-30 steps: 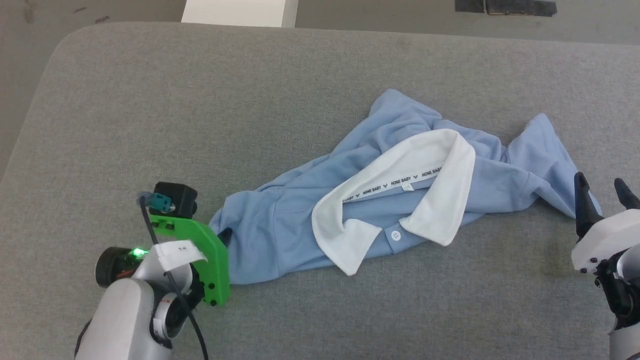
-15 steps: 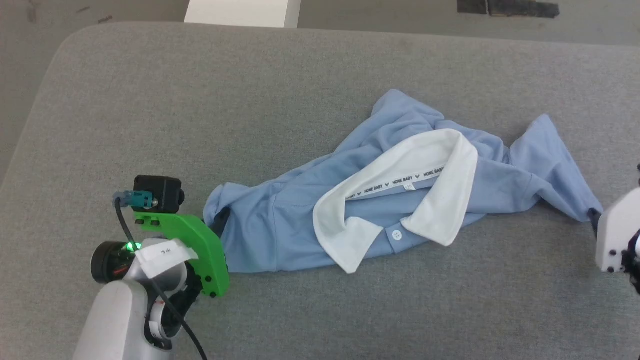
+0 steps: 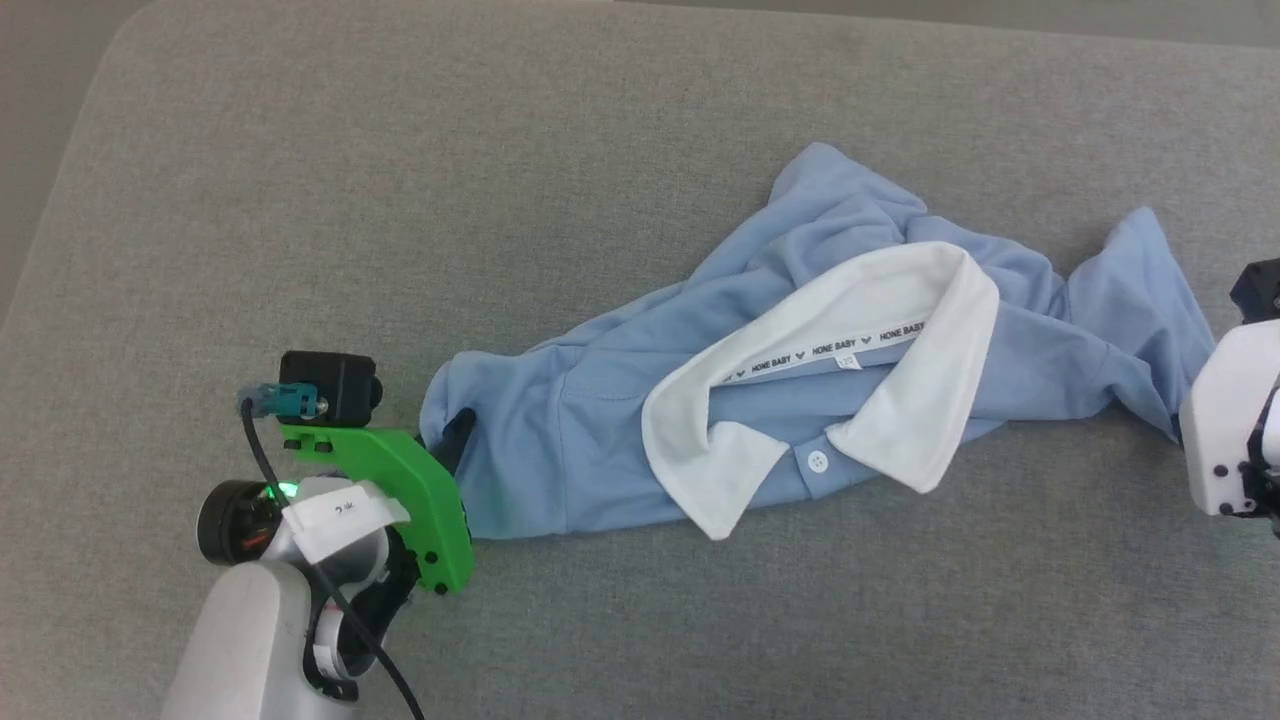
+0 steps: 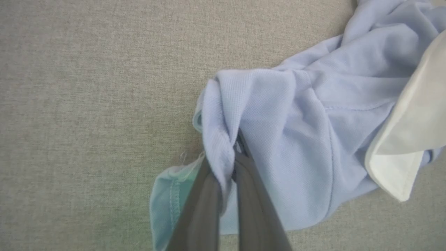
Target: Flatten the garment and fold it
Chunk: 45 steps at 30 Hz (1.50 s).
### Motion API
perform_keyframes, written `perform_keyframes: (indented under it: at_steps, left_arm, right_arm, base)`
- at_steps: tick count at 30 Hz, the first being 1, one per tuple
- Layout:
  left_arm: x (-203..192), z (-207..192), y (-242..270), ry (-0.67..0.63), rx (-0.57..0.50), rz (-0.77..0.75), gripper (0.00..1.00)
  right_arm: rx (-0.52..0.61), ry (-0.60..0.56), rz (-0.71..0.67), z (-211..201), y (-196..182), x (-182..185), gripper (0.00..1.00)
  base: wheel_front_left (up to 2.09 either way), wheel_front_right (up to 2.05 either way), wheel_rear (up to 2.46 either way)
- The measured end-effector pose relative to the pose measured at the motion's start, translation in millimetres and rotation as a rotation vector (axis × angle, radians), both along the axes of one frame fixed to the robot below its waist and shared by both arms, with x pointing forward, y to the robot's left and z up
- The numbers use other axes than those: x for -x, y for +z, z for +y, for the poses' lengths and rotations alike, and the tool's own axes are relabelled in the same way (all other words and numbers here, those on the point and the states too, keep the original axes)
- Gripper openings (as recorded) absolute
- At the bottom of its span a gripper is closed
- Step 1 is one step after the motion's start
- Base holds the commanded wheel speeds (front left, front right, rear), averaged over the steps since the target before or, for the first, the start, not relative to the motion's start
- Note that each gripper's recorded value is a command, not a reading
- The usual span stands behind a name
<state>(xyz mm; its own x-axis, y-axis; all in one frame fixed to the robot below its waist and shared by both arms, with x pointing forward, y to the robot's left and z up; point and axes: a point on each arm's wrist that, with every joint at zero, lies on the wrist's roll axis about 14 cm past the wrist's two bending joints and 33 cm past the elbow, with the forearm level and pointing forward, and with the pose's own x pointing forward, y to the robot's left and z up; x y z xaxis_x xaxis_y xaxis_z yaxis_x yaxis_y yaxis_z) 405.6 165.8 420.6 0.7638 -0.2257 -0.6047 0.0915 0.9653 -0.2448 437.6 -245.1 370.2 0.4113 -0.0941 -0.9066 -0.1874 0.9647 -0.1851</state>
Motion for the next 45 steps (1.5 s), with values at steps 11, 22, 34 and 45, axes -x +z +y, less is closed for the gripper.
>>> perform_keyframes:
  at_steps: [11,22,34,45]
  left_arm:
    - [-4,2,15,0.022,0.024,-0.073,0.0]
    - [-2,16,80,0.098,0.057,-0.294,0.0]
    - [11,22,129,0.142,0.133,-0.448,0.0]
    - [-33,26,278,0.097,0.13,-0.861,0.0]
  right_arm:
    - [-0.102,-0.029,-0.155,4,29,-13,0.0]
    - [-0.311,-0.162,-0.511,-1,115,-8,0.0]
    - [-0.591,-0.276,-0.76,0,179,18,0.0]
    - [-0.727,-0.175,-1.17,6,327,-25,0.0]
  base:
    - [0.0,0.0,0.0]
    - [0.0,0.0,0.0]
    - [0.0,0.0,0.0]
    - [0.0,0.0,0.0]
